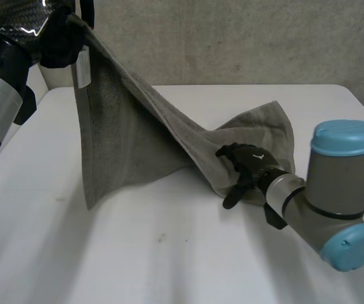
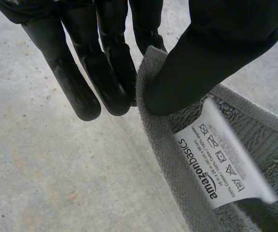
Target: Fold the towel.
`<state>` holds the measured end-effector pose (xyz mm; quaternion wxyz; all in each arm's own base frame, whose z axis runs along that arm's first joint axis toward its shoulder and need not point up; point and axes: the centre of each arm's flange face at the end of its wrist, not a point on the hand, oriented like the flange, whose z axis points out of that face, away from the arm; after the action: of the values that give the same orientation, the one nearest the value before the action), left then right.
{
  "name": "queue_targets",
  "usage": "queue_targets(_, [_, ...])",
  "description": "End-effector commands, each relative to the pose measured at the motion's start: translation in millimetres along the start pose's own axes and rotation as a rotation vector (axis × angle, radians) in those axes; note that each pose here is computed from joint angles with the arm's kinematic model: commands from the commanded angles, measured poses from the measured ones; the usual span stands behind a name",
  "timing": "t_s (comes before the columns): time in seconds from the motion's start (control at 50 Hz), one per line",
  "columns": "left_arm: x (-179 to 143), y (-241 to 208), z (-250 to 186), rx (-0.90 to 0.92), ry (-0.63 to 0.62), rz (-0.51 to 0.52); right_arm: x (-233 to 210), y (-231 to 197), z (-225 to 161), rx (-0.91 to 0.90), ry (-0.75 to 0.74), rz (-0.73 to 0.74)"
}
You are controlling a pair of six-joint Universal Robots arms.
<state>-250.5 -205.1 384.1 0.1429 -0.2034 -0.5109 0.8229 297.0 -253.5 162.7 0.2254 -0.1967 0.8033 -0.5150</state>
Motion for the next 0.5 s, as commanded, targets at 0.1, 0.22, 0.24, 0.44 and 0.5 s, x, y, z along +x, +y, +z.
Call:
queue_targets(0.1, [-1,-4,-1,0.01,-0.008,-0.003,-30,14,23,0.106,0.008,0.065])
queue_targets(0.22, [-2,-3,-1,0.008,-0.013,-0.004,-26,22,47,0.19,0.084,0.053])
queue_targets(0.24, [-2,-2,-1,0.005,-0.014,-0.006,-26,24,52,0.203,0.093,0.04])
queue_targets(0.44, [-18,10,2,-0.023,-0.066,0.015,-15,-21,38,0.362,0.141,-0.091])
queue_targets(0.5, [-34,22,3,-0.054,-0.108,0.033,3,-63,16,0.447,0.182,-0.167])
